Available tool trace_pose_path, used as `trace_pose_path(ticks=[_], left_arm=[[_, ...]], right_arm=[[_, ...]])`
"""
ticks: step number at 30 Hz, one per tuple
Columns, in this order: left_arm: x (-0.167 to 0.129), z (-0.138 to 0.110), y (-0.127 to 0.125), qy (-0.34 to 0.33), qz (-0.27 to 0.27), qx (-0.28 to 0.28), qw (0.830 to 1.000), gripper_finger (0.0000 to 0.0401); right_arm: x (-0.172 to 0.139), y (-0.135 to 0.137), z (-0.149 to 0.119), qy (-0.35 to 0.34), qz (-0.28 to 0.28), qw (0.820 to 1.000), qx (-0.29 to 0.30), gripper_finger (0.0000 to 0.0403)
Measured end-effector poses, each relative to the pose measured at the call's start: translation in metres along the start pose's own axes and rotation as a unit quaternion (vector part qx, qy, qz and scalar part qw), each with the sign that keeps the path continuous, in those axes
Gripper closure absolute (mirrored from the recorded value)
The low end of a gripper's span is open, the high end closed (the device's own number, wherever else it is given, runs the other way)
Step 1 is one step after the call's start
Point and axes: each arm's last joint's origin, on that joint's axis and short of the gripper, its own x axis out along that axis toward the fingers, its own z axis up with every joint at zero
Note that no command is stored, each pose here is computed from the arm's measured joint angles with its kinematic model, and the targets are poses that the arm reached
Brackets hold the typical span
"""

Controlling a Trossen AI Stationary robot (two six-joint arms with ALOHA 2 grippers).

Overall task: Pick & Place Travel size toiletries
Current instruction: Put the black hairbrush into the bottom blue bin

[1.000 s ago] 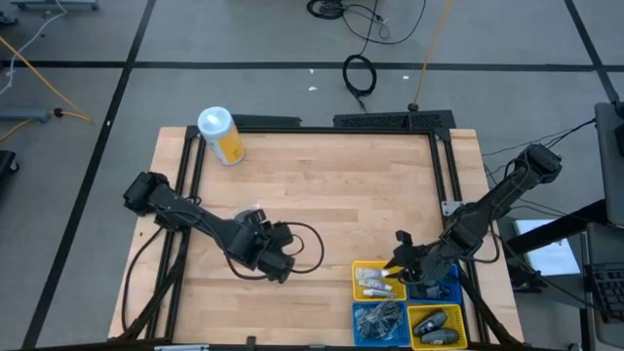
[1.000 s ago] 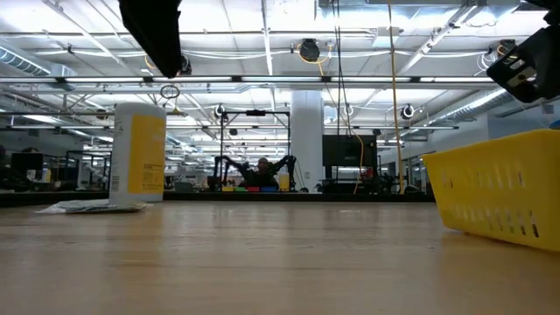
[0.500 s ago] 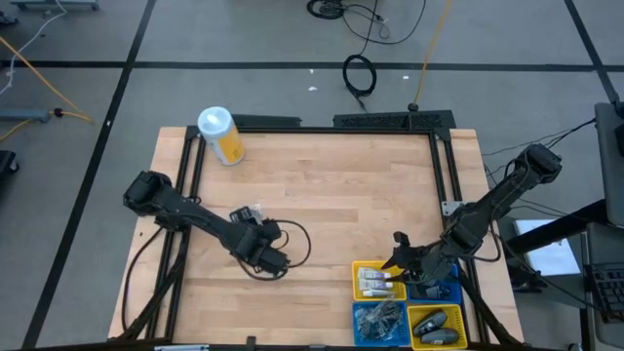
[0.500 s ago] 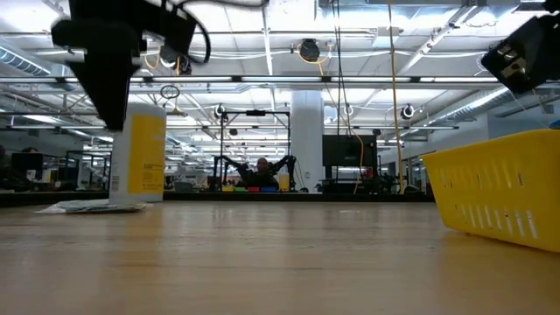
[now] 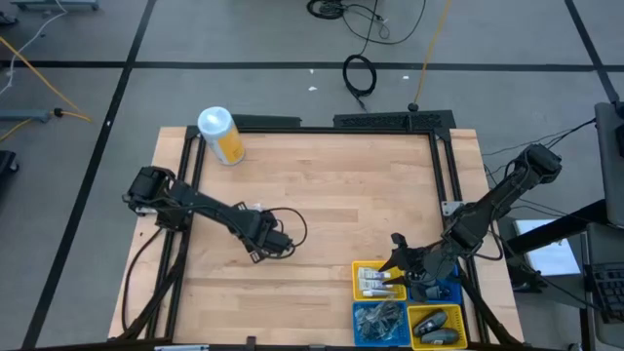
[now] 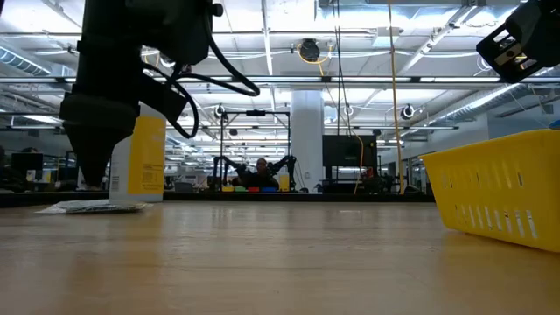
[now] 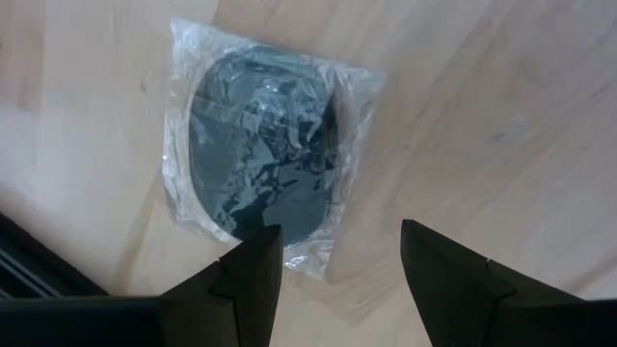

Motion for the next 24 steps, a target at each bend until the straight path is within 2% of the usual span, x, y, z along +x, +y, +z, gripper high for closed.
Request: trace_pose_path(ticks=[10,14,21,24], left_arm=[[0.002,0.015,0.008,-0.007,-0.02,0.022,1.0,0.0192],[0.007,0.02,0.007,-0.007,-0.057,0.028,0.998,0.0192],[0.024,0.015,0.013,0.013,-0.044,0.027,0.999,0.0192],[0.036,0.013,0.012,0.016,-0.064,0.035,0.997,0.0192]], right_arm=[[0.0,0.0,0.0,0.0,0.0,1.0,0.001,0.0251],[0.0,0.0,0.0,0.001,0.0,1.0,0.001,0.0251],[0.0,0.0,0.0,0.001,0.001,1.0,0.001,0.025],[0.0,0.0,0.0,0.001,0.001,1.0,0.001,0.025]])
